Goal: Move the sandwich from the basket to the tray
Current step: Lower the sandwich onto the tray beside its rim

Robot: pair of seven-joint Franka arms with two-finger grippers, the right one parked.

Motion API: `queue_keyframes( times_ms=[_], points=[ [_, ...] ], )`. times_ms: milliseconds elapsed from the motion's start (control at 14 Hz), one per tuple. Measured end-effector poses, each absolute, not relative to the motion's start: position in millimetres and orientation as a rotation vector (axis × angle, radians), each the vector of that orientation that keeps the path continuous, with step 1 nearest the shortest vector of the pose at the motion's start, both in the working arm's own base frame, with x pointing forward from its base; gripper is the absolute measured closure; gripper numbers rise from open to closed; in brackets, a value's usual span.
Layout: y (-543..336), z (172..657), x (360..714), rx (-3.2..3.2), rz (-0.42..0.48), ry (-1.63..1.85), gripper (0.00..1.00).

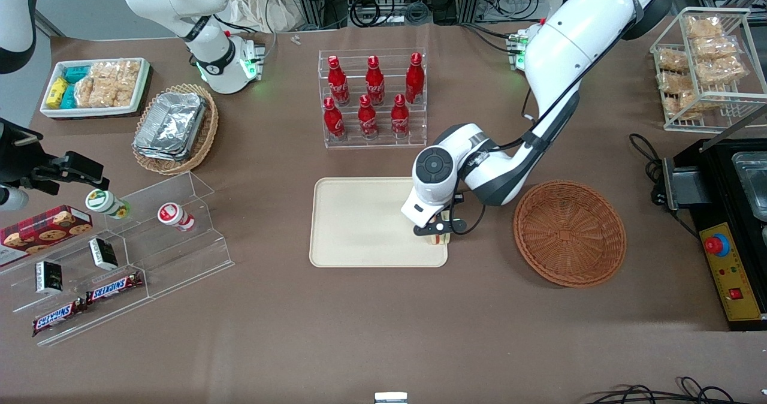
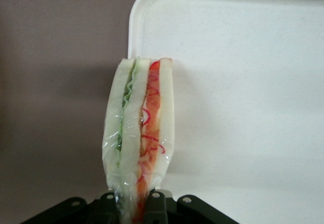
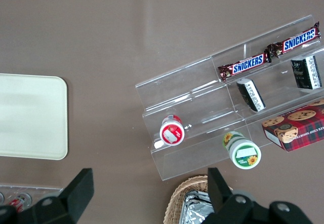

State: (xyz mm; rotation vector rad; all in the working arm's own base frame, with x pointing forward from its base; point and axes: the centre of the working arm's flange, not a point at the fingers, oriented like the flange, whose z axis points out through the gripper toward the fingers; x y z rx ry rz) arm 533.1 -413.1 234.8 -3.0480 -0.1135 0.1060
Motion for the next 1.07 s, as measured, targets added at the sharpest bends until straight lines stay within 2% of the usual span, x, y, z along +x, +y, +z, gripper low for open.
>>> queue_keyframes(
  times_ms=[1071],
  points=[
    [-414.3, 237.6, 538.5, -3.058, 0.088, -0.119, 0.85]
  ],
)
